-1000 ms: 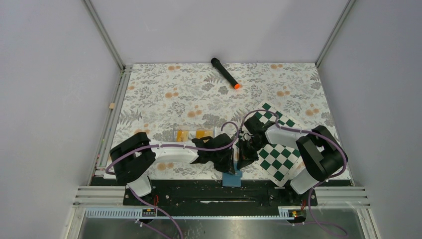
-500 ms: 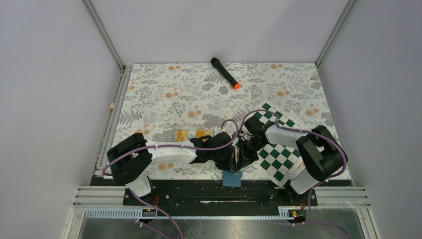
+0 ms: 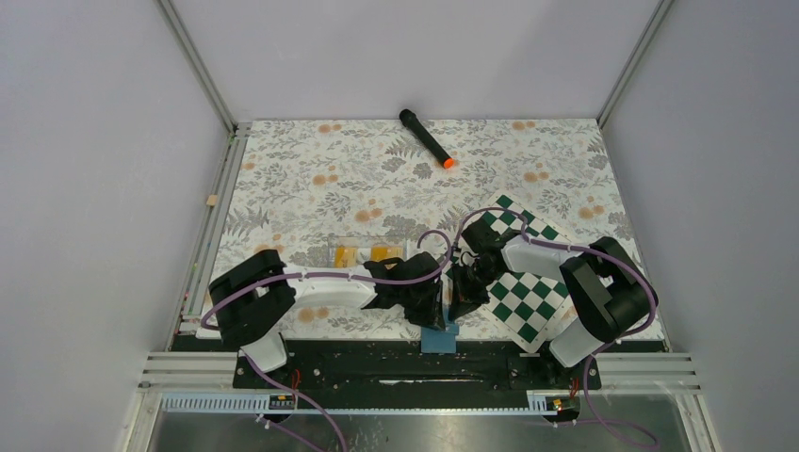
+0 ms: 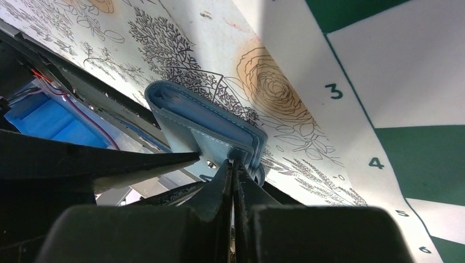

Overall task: Put the credit cards into the card holder
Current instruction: Close the card holder at the center of the board.

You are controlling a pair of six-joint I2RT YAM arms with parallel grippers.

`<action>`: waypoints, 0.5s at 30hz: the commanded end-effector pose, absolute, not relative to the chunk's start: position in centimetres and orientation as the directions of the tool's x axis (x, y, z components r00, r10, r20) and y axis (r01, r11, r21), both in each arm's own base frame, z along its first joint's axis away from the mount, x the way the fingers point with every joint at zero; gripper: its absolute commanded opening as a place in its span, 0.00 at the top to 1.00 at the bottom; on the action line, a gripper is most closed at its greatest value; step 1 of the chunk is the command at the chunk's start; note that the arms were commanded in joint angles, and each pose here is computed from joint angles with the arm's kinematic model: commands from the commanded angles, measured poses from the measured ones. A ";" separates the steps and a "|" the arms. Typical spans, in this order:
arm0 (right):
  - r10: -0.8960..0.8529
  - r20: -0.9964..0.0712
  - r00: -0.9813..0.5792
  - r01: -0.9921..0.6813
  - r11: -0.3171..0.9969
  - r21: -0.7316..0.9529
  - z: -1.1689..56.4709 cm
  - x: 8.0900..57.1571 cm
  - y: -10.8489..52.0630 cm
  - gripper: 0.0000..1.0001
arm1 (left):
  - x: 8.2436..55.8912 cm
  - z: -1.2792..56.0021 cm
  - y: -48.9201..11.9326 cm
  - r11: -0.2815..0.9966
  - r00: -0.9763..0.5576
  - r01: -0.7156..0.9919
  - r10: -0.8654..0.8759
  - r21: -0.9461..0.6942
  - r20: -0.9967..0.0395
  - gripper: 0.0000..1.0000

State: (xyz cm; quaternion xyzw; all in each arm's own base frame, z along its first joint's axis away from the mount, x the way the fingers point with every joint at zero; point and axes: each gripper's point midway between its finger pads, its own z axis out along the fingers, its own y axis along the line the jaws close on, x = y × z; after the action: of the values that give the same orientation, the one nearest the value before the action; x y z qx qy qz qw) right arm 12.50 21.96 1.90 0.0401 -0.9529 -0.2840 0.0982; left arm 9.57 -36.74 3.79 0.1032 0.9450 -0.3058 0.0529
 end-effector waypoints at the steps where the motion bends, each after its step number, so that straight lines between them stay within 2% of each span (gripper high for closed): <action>1: -0.153 0.179 -0.972 -0.046 0.868 0.495 0.8 11.8 21.0 1.00 | 10.1 5.4 -38.8 0.743 -0.970 0.240 0.156 -0.624 -0.187 0.77; 15: -0.160 0.184 -0.970 -0.050 0.868 0.494 0.7 11.6 21.1 1.00 | 10.2 6.2 -39.5 0.715 -0.968 0.246 0.152 -0.654 -0.198 0.78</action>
State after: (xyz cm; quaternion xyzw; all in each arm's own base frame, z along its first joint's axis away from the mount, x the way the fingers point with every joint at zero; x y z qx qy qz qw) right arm 12.49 21.97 1.89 0.0402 -0.9530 -0.2835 0.0991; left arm 9.64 -37.56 4.26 0.1063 0.9381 -0.3251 0.0548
